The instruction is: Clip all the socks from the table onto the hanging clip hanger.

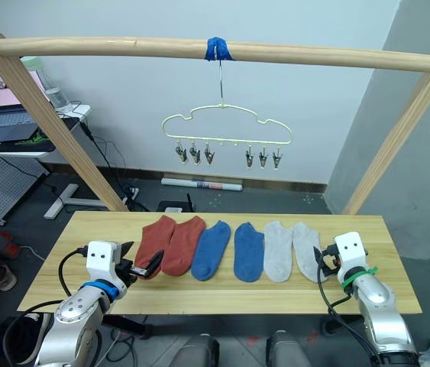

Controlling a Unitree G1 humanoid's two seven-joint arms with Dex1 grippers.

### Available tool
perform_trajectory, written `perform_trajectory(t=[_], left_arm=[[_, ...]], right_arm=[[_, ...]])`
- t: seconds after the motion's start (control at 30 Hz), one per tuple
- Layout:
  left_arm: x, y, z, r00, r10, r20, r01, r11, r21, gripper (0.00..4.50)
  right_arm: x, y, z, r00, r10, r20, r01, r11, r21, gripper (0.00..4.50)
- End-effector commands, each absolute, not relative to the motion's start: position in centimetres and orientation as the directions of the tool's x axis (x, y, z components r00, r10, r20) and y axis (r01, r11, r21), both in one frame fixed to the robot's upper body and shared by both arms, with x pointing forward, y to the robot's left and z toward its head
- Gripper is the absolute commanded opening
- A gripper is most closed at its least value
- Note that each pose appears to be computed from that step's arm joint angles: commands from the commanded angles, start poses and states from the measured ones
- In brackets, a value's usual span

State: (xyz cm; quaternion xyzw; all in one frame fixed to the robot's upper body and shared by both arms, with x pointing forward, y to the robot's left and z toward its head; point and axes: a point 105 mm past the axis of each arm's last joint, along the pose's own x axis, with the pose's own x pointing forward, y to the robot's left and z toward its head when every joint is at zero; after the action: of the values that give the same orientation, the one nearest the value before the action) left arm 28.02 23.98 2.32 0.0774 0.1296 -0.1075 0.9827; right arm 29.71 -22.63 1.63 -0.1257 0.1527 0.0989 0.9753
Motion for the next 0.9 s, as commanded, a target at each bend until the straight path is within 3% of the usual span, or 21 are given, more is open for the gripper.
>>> perform_trajectory(t=[0.03, 0.13, 0.37, 0.57, 0.9], left_arm=[[28.4, 25.2, 3.1, 0.960, -0.126, -0.249, 0.170, 0.972, 0.162, 4.50], [28.5, 25.2, 3.2, 0.956, -0.133, -0.262, 0.187, 0.963, 0.194, 4.50], [28.4, 23.5, 7.0, 0.942, -0.304, -0.143, 0.319, 0.943, 0.097, 4.50], [27.3, 19.3, 10.1, 0.822, -0.560, -0.108, 0.567, 0.822, 0.055, 4.50], [29.0, 15.9, 13.9, 0.717, -0.695, -0.045, 0.697, 0.713, 0.078, 4.50]], right_arm=[[30.0, -23.3, 2.9, 0.952, 0.131, -0.278, -0.199, 0.952, -0.234, 4.48], [29.8, -23.6, 3.3, 0.953, 0.126, -0.275, -0.197, 0.948, -0.248, 4.48], [30.0, -22.8, 5.1, 0.946, 0.182, -0.267, -0.252, 0.933, -0.256, 4.48], [30.3, -20.3, 9.3, 0.907, 0.343, -0.245, -0.396, 0.892, -0.217, 4.48], [31.5, -20.2, 12.3, 0.878, 0.419, -0.231, -0.467, 0.858, -0.216, 4.48]])
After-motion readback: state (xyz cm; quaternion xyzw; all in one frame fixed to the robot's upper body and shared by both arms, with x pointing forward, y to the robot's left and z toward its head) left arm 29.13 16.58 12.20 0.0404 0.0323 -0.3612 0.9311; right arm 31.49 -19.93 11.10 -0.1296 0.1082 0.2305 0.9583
